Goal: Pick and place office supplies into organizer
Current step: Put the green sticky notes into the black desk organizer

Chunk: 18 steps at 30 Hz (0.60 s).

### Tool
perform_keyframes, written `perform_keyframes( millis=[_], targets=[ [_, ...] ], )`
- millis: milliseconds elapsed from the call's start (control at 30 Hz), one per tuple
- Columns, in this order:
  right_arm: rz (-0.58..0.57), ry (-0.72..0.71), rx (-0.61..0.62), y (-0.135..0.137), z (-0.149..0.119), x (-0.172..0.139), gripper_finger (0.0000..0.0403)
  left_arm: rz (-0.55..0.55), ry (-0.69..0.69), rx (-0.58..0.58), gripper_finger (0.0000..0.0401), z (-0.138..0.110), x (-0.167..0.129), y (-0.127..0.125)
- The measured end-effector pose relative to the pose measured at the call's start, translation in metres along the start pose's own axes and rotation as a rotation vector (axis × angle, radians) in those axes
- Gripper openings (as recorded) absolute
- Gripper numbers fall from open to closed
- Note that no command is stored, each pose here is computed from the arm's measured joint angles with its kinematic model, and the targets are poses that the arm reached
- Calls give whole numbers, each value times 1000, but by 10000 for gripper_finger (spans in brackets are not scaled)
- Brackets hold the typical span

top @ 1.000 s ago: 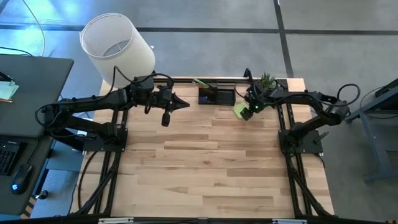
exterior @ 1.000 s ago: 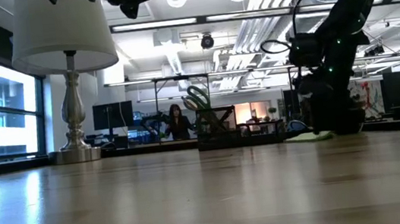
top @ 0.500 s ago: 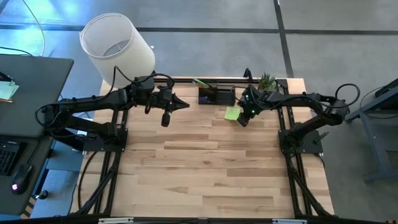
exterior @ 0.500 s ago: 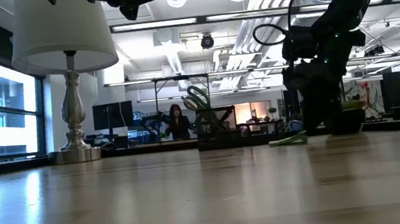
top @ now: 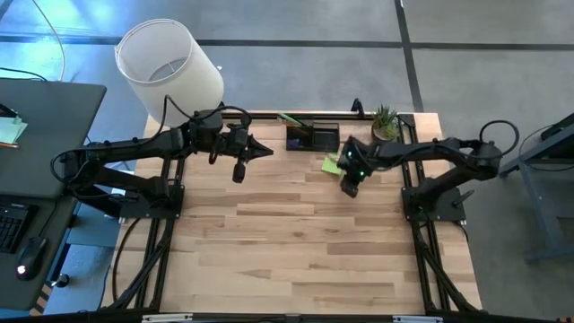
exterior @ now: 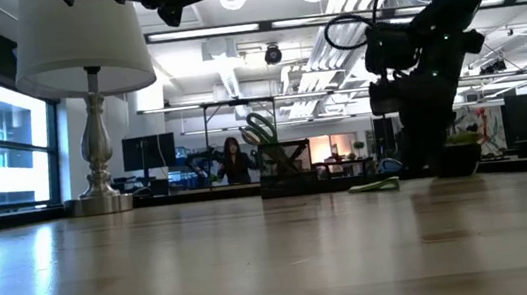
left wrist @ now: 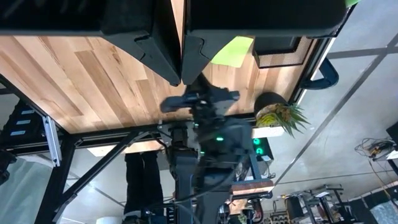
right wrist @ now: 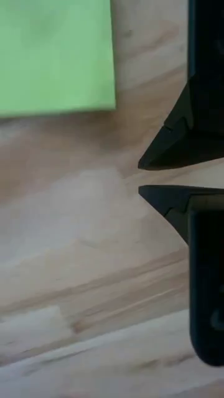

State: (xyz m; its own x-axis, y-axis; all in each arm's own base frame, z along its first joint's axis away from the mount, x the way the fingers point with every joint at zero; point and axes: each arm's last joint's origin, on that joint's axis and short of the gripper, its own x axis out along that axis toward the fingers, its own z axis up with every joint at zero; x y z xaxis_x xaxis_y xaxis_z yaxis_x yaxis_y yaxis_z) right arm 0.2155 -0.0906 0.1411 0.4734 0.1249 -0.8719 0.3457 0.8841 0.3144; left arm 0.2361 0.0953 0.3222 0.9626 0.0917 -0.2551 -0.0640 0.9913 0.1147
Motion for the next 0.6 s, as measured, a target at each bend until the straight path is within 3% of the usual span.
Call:
perform_keyframes(
  millis=[100,233,333,467,600],
  targets=[
    [-84,30,-85,21,1,3,44,0,0,0,1,0,0,0],
    [-221,34,-284,48,4,4,44,0,0,0,1,0,0,0],
    [-295,-21,-335,61,8,4,44,0,-1,0,1,0,0,0],
    [-412,-72,-371,63,13,2,51,-1,-1,-2,1,0,0,0],
    [-556,-31,-425,55,13,8,85,-1,-2,-2,1,0,0,0]
  ],
)
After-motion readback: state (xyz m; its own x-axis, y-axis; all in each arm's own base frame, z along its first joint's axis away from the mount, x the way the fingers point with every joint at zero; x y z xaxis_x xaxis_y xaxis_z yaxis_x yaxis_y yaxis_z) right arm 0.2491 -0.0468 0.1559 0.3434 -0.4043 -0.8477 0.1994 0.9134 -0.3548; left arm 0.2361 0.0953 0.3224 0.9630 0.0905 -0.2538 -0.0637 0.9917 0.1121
